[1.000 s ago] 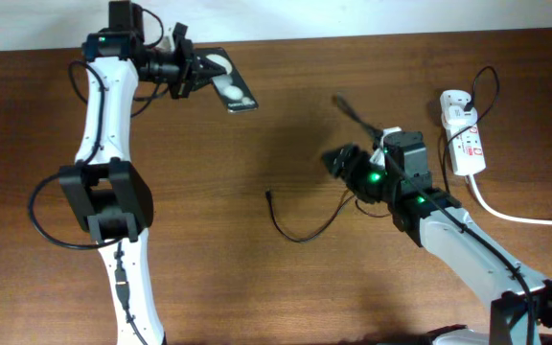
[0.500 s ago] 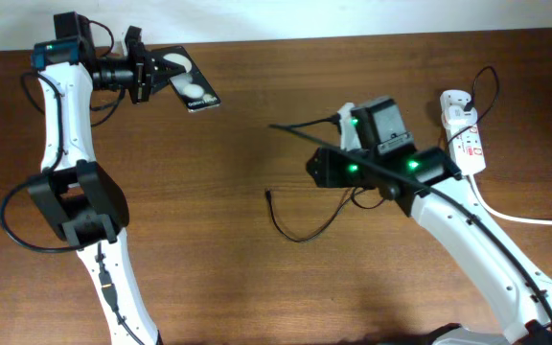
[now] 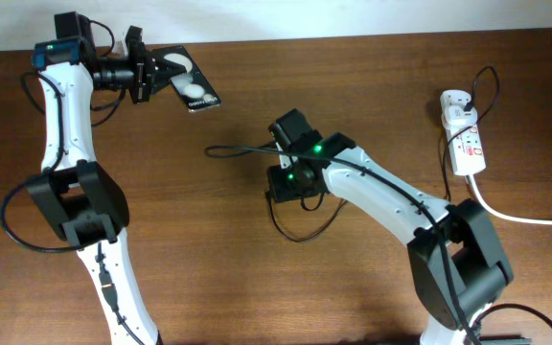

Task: Plug charger to phone and switch on socket
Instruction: 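Move the right gripper down over the black cable's connector end, then grasp the cable connector with the right gripper and lift it, then push the cable connector up into the phone's bottom port with the right gripper, then open the right gripper to release the plugged-in cable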

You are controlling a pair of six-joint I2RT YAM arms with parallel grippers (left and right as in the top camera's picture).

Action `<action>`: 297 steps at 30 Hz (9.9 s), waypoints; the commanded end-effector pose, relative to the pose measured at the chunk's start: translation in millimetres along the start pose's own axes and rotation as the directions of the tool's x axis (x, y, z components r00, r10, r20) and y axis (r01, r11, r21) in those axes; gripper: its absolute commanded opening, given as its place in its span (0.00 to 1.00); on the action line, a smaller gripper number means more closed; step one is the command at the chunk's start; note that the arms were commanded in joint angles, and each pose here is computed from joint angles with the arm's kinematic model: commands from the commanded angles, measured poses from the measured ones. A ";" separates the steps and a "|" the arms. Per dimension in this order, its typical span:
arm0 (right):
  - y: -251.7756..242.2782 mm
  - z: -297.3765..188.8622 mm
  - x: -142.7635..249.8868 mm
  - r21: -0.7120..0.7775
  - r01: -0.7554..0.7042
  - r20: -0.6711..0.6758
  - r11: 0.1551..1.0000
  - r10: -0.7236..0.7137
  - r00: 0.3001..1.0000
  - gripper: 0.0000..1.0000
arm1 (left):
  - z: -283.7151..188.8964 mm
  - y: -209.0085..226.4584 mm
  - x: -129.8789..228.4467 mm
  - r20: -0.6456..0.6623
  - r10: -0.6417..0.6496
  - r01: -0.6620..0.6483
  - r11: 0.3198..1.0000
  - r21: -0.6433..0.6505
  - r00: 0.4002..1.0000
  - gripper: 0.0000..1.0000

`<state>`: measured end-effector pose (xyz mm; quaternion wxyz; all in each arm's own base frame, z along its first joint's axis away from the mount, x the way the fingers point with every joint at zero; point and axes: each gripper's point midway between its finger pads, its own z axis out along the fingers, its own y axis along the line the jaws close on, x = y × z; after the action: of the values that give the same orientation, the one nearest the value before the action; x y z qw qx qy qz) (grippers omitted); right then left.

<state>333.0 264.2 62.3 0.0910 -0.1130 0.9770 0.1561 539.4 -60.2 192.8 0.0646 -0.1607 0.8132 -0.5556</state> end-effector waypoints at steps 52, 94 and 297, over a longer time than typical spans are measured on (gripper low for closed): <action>37.0 38.7 35.3 -0.015 -0.045 -0.110 0.999 0.043 0.993 0.44 | 20.8 -10.3 14.8 -0.048 0.172 -0.172 0.985 -0.010 0.984 0.00; 8.1 65.7 31.6 0.172 0.000 0.011 0.985 -0.002 1.000 0.40 | 20.7 -9.4 16.6 -0.053 0.158 -0.159 0.987 -0.012 0.986 0.00; -4.9 -137.2 -14.6 -0.534 -0.047 0.428 0.844 0.318 0.846 0.33 | 141.8 -83.5 145.3 -0.352 0.450 -0.359 0.886 0.293 0.821 0.00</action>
<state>331.0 219.4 196.0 0.3054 0.0046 0.8441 0.4407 456.6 -263.6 224.7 0.0092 0.1314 0.7570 -0.6400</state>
